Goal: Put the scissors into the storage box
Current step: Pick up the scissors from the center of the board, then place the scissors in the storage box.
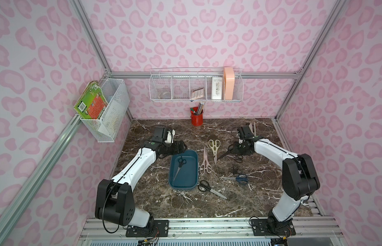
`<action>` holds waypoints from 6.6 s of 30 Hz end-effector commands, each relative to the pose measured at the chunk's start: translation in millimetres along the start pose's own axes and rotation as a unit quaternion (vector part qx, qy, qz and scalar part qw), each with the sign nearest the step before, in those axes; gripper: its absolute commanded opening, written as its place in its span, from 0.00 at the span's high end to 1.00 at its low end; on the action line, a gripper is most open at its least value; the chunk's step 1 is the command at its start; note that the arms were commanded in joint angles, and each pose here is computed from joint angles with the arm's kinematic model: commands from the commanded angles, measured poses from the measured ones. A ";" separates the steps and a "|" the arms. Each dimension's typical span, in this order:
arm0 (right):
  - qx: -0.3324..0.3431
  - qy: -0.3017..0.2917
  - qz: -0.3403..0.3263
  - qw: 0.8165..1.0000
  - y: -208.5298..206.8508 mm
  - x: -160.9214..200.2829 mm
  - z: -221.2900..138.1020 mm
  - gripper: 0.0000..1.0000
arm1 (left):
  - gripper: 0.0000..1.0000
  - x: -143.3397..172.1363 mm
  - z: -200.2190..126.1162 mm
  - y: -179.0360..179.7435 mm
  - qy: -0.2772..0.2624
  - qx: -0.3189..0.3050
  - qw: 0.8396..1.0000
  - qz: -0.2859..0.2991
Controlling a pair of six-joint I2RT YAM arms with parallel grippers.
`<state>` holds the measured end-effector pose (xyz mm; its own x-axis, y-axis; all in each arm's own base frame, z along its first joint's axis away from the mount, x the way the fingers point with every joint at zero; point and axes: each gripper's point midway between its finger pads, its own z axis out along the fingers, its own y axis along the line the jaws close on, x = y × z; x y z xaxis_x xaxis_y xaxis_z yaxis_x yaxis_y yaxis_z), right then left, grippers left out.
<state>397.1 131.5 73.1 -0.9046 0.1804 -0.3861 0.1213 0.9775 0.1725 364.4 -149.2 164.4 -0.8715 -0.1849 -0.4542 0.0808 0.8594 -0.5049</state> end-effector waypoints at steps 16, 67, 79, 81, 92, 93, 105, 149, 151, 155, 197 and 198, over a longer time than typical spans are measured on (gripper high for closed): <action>-0.022 0.038 -0.173 0.984 -17.8 5.5 25.0 0.69 | 0.10 -7.7 -18.5 -10.1 -0.035 0.012 0.999 0.034; 0.015 0.102 -0.200 0.974 -18.8 60.3 25.0 0.69 | 0.10 -9.6 -27.0 -3.2 -0.049 -0.014 0.998 0.038; 0.032 0.117 -0.206 0.971 -22.8 63.2 38.3 0.73 | 0.10 -9.7 -27.2 -0.7 -0.050 -0.020 0.998 0.039; 0.035 0.121 -0.207 0.970 -24.9 66.4 39.1 0.76 | 0.10 -9.9 -27.8 -0.8 -0.051 -0.021 0.998 0.040; 0.041 0.137 -0.212 0.967 -31.1 77.2 45.2 0.94 | 0.10 -10.3 -28.4 -0.1 -0.052 -0.024 0.998 0.040; 0.043 0.138 -0.214 0.966 -32.2 77.2 45.2 0.96 | 0.10 -10.1 -28.5 0.7 -0.052 -0.026 0.998 0.039; 0.060 0.125 -0.211 0.968 -37.2 71.7 27.0 1.00 | 0.10 -8.8 -24.1 2.9 -0.046 -0.028 0.998 0.036; -0.090 0.068 -0.358 0.927 252.9 127.8 -52.5 1.00 | 0.09 -50.1 -91.4 89.6 -0.148 -0.168 0.974 -0.023; -0.096 0.073 -0.367 0.922 264.0 137.1 -46.8 1.00 | 0.09 -50.9 -93.8 93.7 -0.151 -0.174 0.973 -0.030; -0.097 0.081 -0.378 0.917 277.1 151.7 -35.1 1.00 | 0.08 -51.0 -96.9 101.8 -0.154 -0.183 0.970 -0.047; -0.099 0.028 -0.338 0.935 283.1 109.2 -47.0 0.83 | 0.08 -49.3 -89.0 103.3 -0.145 -0.159 0.974 -0.068; -0.108 0.022 -0.324 0.940 280.9 101.2 -53.6 0.83 | 0.09 -49.0 -87.8 101.6 -0.143 -0.153 0.975 -0.069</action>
<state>308.1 421.7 107.3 -0.7593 -0.5258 -0.3834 -0.5840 0.8105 0.0453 370.6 -5.0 198.7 -0.6838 -0.3977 -0.6117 -0.2396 0.9143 -0.3266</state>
